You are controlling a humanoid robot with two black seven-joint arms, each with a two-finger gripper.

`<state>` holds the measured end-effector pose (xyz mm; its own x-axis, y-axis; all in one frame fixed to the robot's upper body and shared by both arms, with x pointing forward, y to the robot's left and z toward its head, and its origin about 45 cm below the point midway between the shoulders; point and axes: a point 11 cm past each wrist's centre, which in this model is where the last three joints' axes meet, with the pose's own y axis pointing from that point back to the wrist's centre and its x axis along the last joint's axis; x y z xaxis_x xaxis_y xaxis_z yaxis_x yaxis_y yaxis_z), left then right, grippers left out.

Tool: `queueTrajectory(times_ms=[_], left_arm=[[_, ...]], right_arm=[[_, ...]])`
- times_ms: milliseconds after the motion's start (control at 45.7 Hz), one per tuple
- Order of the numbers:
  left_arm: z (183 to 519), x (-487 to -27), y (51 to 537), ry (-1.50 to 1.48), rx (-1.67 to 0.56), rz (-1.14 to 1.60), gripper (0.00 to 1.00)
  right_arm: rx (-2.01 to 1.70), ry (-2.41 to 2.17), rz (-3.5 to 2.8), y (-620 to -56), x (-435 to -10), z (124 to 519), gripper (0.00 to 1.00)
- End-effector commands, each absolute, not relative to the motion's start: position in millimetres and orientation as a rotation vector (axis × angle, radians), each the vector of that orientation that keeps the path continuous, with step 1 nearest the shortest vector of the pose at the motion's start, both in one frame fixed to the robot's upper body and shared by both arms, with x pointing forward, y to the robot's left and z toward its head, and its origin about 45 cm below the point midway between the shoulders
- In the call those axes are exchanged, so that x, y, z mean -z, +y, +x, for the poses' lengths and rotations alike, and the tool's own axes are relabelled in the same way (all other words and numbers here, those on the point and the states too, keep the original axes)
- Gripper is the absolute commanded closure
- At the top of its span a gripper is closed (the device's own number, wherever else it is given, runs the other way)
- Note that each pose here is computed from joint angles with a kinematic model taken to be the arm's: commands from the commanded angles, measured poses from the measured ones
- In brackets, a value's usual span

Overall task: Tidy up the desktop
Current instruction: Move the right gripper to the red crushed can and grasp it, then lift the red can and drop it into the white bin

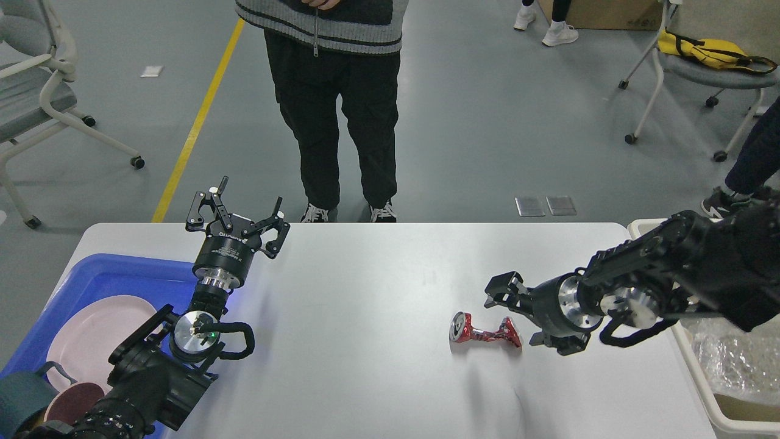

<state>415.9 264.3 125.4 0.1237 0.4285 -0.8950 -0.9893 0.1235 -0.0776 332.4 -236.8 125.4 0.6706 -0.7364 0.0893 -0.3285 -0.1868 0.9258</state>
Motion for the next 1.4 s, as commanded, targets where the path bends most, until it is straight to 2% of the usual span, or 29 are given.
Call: queueTrajectory(times_ms=[0, 175, 504, 548, 635, 723, 854, 986, 1380], left_arm=[[416, -125, 264, 0.851, -1.24, -0.851, 0.03], [416, -125, 264, 0.851, -1.24, -0.851, 0.03], [416, -125, 264, 0.851, -1.24, -0.851, 0.03], [416, -125, 264, 0.851, -1.24, -0.851, 0.03], [416, -125, 264, 0.851, -1.24, -0.851, 0.03], [416, -125, 264, 0.851, -1.24, -0.851, 0.03], [416, -125, 264, 0.851, -1.24, -0.851, 0.03], [416, -125, 264, 0.851, -1.24, -0.851, 0.03], [416, -125, 264, 0.851, -1.24, -0.851, 0.03]], right_arm=[[0.561, -0.975, 1.739, -242, -99, 341, 0.0], [0.617, -0.983, 1.712, -246, -75, 328, 0.0], [0.67, -1.038, 1.733, -222, -66, 322, 0.01], [0.662, -1.058, 1.723, -224, -64, 324, 0.04], [0.649, -1.081, 1.704, -226, -58, 324, 0.29], [0.63, -1.111, 1.687, -229, -55, 326, 0.34], [0.651, -1.134, 1.695, -221, -55, 326, 0.57], [0.642, -1.142, 1.688, -218, -53, 325, 1.0], [0.617, -1.118, 1.699, -215, -54, 324, 1.0]])
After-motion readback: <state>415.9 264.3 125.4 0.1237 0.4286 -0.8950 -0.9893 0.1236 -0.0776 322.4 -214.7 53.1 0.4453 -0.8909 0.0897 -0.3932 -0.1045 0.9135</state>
